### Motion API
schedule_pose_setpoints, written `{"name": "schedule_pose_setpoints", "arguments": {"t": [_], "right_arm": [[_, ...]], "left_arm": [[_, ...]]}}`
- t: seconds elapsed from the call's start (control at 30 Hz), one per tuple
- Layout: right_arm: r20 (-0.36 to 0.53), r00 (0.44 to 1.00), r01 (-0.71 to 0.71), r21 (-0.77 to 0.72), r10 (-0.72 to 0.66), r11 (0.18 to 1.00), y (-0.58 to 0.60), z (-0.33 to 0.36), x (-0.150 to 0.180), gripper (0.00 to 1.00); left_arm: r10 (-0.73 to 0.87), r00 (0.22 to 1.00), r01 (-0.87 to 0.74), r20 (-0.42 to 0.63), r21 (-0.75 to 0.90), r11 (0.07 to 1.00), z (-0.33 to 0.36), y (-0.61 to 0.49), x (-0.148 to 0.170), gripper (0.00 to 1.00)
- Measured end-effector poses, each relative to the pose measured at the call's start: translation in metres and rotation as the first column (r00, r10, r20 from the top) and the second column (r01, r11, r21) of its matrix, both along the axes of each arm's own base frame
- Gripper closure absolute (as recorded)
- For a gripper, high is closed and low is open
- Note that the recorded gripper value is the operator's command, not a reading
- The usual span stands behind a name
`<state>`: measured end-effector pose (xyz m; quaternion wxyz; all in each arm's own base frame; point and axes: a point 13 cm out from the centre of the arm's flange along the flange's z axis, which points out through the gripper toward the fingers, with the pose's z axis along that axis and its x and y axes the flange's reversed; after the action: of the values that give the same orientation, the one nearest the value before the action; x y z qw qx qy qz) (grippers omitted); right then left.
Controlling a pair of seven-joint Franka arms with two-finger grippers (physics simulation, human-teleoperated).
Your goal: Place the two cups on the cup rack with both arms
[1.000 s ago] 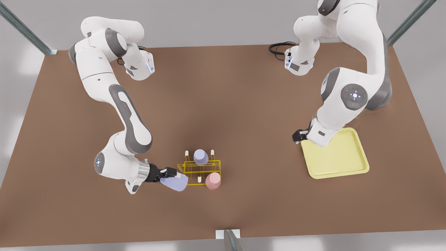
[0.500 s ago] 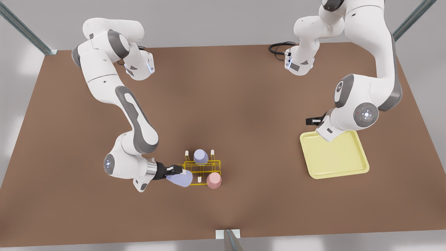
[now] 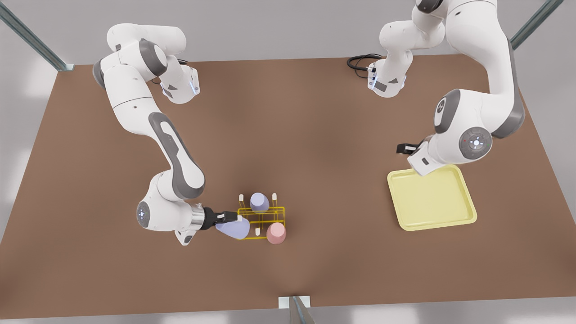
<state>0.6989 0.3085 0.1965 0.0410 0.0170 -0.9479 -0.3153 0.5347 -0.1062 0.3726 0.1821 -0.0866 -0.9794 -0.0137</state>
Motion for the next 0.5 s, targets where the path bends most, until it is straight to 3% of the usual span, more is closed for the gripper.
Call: {"name": "schedule_pose_setpoints", "arguments": {"t": [0.3, 0.43, 0.5], "right_arm": [[-0.049, 0.999, 0.01, 0.04, -0.008, 0.999, 0.003, 0.007, -0.006, 0.0], [-0.043, 0.999, 0.01, 0.034, -0.009, 0.999, -0.009, 0.022, 0.0, 0.0], [0.006, 1.0, -0.027, -0.104, 0.027, 0.994, -0.061, 0.034, 0.008, 0.0]], "left_arm": [[-0.044, 0.998, 0.044, -0.054, -0.001, 0.999, 0.01, -0.005, -0.017, 0.0], [-0.043, 0.999, 0.044, 0.027, -0.024, 0.999, 0.051, -0.006, 0.003, 0.0], [-0.04, 0.997, 0.043, 0.061, -0.037, 0.998, 0.067, -0.006, 0.011, 0.0]]}}
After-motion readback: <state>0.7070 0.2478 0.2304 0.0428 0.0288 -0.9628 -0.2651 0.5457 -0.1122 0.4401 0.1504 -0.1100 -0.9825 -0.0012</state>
